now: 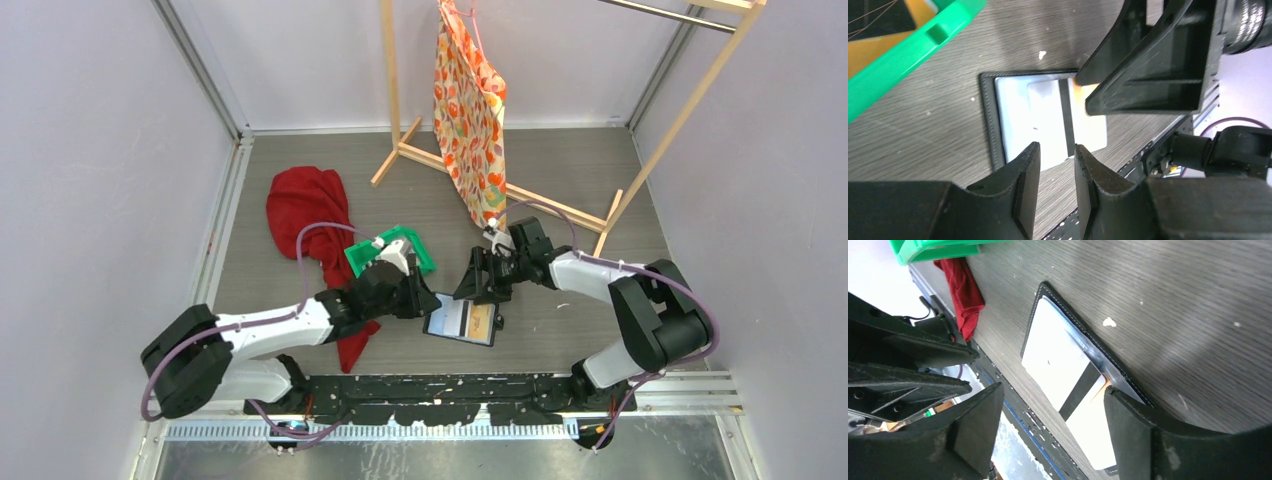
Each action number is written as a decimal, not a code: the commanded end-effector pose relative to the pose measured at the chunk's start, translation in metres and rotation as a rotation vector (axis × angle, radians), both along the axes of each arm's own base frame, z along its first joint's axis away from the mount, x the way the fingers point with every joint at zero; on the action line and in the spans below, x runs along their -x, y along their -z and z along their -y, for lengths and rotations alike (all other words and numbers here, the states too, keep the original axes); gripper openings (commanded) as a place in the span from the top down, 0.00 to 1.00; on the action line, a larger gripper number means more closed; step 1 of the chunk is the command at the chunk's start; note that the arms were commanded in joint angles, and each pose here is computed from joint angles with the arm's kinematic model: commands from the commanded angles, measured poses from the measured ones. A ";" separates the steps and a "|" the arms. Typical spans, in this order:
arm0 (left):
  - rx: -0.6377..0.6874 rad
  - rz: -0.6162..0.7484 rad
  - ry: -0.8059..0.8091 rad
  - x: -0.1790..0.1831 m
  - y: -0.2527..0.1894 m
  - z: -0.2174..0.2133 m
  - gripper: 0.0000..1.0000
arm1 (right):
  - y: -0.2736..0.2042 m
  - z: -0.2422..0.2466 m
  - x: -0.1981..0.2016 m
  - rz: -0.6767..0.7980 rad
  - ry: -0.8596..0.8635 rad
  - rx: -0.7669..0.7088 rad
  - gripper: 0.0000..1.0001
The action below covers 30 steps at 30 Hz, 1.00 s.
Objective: Put the credit cards into the card holder
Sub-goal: Insert the credit card into the card holder.
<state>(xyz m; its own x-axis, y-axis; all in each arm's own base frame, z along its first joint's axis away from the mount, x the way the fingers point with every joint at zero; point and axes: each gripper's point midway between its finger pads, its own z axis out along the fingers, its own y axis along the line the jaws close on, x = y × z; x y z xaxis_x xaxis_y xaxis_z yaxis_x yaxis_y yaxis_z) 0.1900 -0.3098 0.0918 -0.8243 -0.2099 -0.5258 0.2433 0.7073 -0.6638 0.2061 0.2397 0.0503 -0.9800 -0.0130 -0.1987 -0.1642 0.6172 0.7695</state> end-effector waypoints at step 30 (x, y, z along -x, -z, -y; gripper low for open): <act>-0.028 0.033 -0.009 0.016 0.030 -0.031 0.57 | 0.001 0.032 0.021 0.614 -0.929 0.385 0.99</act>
